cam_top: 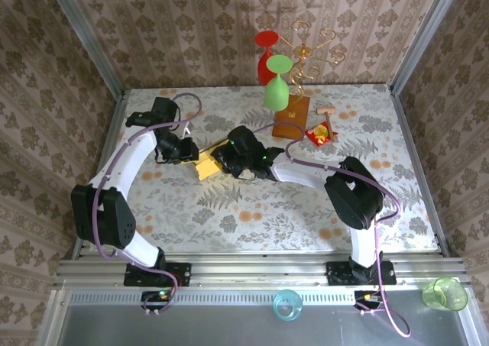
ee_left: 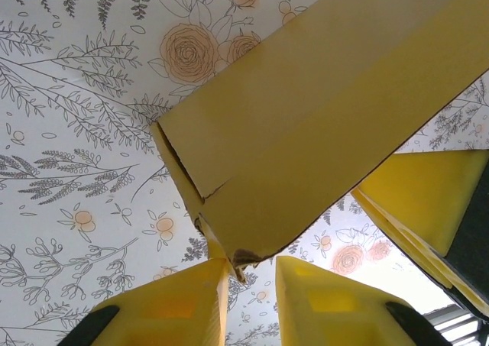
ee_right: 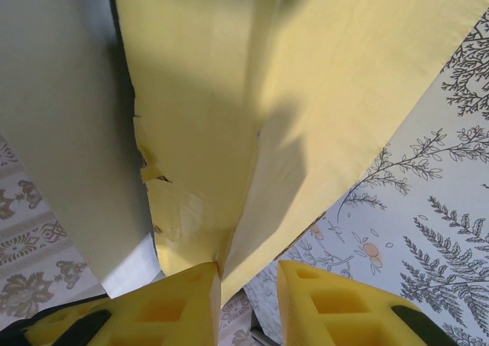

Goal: Fold the paper box

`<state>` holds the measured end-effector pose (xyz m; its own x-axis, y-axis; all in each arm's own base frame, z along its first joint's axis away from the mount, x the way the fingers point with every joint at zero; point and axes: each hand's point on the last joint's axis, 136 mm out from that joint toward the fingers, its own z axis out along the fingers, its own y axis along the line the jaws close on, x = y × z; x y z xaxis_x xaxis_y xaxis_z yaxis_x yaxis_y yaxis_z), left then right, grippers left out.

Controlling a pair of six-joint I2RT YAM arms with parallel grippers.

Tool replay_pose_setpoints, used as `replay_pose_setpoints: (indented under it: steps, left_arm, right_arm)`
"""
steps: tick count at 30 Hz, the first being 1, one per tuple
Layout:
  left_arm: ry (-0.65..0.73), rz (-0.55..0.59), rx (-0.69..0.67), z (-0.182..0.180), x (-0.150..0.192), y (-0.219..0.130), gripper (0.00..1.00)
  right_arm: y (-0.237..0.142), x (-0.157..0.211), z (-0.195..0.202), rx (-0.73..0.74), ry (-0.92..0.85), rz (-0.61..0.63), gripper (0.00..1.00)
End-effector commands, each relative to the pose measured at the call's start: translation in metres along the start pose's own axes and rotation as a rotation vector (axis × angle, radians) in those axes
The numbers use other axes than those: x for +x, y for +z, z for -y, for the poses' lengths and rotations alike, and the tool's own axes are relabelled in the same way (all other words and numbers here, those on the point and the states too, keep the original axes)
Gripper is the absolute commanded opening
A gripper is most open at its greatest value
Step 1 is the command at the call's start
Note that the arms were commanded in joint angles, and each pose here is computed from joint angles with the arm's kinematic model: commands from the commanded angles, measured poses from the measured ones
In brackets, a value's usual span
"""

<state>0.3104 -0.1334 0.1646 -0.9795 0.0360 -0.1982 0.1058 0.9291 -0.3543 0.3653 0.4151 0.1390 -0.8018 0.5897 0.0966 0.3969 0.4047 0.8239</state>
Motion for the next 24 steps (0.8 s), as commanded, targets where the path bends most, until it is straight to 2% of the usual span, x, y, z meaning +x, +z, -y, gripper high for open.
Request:
replay_pose_setpoints:
  steps: [1, 16, 24]
  left_arm:
    - [0.019, -0.013, -0.015, 0.0015, 0.0007, -0.0032, 0.23]
    - [0.015, -0.012, -0.014, 0.0021, -0.0032, -0.0009, 0.15]
    - [0.014, -0.032, -0.018, -0.0005, 0.0026, 0.0043, 0.14]
  right_arm:
    - [0.0118, -0.0055, 0.0473, 0.154, 0.032, 0.007, 0.25]
    - [0.012, -0.0046, 0.0488, 0.159, 0.033, 0.003, 0.24]
    - [0.0133, -0.0044, 0.0498, 0.161, 0.033, 0.001, 0.24]
